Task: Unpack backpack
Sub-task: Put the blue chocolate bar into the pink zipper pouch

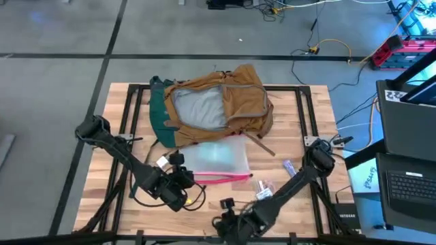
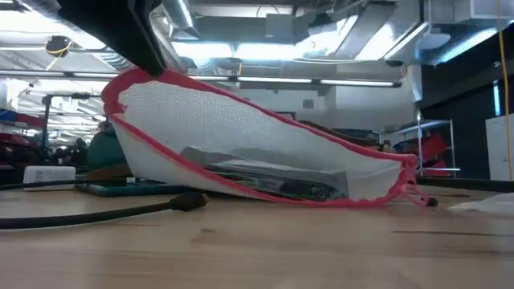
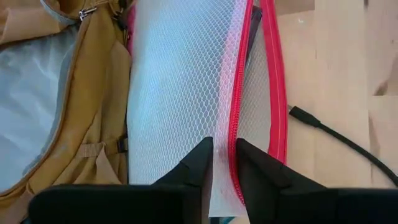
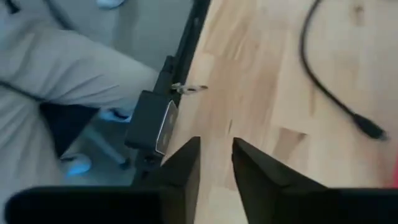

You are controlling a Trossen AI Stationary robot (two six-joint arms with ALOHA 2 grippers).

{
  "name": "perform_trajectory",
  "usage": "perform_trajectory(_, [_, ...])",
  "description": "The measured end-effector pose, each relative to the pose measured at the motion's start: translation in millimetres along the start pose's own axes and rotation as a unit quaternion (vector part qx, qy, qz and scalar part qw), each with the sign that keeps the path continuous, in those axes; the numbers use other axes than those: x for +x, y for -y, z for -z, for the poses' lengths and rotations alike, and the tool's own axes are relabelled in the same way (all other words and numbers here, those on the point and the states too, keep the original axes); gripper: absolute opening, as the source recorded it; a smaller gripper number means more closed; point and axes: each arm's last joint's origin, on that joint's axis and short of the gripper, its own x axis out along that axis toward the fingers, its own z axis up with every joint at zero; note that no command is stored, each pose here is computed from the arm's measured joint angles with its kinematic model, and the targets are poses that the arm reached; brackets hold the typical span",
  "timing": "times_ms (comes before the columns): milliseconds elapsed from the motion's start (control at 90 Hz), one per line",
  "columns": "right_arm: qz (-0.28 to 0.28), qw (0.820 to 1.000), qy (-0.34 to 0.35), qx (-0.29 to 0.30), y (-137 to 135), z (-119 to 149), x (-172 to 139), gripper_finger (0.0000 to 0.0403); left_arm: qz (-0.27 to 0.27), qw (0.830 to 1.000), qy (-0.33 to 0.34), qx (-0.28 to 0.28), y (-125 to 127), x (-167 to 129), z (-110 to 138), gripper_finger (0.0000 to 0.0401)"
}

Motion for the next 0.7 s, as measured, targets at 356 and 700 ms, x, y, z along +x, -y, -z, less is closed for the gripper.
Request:
perform_trajectory(356, [-0.145, 0.983, -0.081, 0.075, 72, 19, 41, 0.0005, 0.001, 1.0, 0.0, 0.002, 1, -1, 1, 0.0054])
perform_trajectory(700, [-0.08, 0.987, 0.076, 0.119, 112, 72, -16, 0.0001, 0.002, 1.0, -0.001, 0.001, 2, -2, 2, 0.0054])
